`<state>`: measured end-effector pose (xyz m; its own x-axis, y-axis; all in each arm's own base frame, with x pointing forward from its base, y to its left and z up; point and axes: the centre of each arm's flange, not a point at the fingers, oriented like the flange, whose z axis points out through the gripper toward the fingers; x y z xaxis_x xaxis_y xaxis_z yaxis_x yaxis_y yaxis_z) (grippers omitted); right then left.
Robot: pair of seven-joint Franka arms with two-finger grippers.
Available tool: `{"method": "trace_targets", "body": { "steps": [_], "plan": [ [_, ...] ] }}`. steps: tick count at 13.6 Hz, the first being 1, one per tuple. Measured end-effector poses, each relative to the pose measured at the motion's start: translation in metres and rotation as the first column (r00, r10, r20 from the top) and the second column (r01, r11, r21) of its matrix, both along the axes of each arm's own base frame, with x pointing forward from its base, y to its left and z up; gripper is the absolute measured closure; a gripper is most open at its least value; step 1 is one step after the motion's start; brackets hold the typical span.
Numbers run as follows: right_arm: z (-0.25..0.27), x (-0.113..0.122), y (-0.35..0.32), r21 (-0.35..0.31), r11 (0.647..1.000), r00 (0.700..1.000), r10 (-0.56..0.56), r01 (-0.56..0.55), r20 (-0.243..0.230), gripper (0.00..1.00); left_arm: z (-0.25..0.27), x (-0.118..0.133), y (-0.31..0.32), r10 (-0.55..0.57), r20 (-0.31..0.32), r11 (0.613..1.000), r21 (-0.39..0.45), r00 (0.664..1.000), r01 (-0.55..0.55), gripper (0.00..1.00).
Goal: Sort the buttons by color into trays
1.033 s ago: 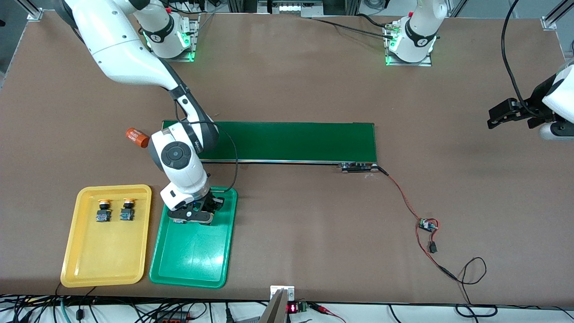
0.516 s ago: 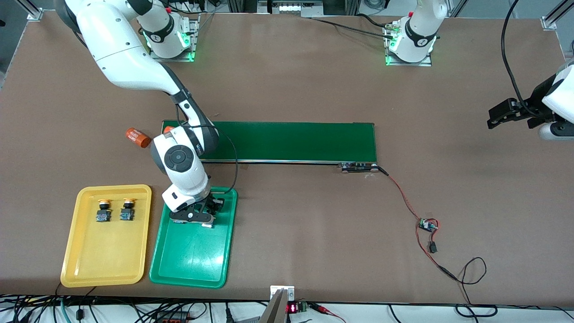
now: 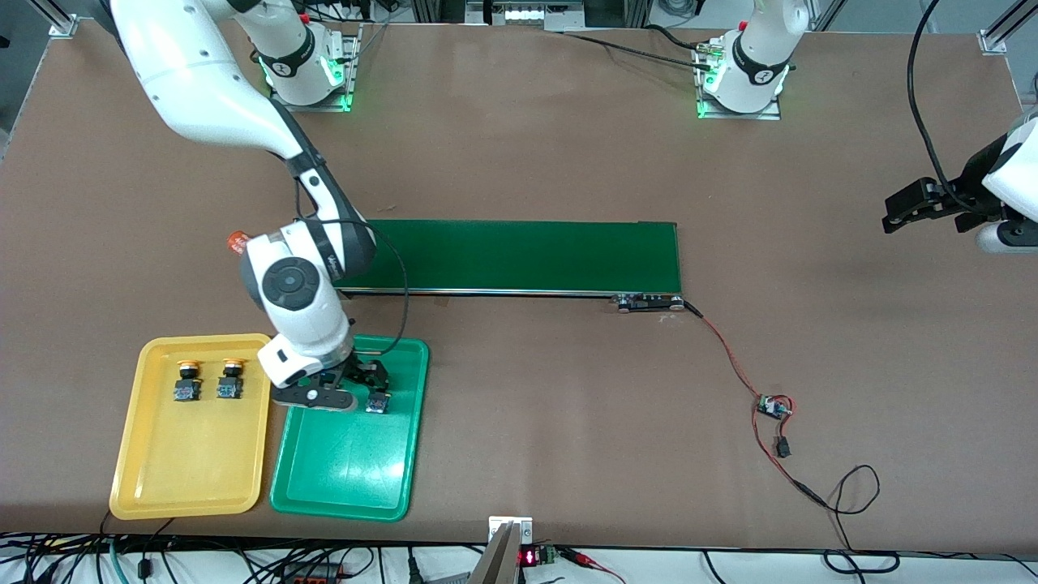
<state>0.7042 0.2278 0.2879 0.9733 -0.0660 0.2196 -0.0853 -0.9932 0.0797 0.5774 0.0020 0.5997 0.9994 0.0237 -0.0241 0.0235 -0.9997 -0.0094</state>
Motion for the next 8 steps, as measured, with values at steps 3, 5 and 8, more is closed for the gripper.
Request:
{"method": "trace_targets", "body": {
  "steps": [3, 5, 8],
  "plan": [
    [0.071, -0.010, -0.034, 0.001, 0.999, 0.993, 0.032, -0.032, -0.117, 0.00, 0.000, 0.000, 0.001, 0.001, 0.000, 1.000, 0.000, 1.000, -0.001, 0.00],
    [0.124, -0.020, -0.066, 0.011, 0.999, 0.985, 0.050, -0.049, -0.164, 0.00, 0.000, 0.000, 0.001, 0.001, 0.001, 1.000, 0.000, 1.000, -0.001, 0.00],
    [0.182, -0.038, -0.107, 0.002, 0.999, 0.978, 0.049, -0.050, -0.203, 0.00, 0.001, 0.000, 0.001, 0.001, 0.001, 1.000, 0.000, 1.000, -0.001, 0.00]
  ]
}}
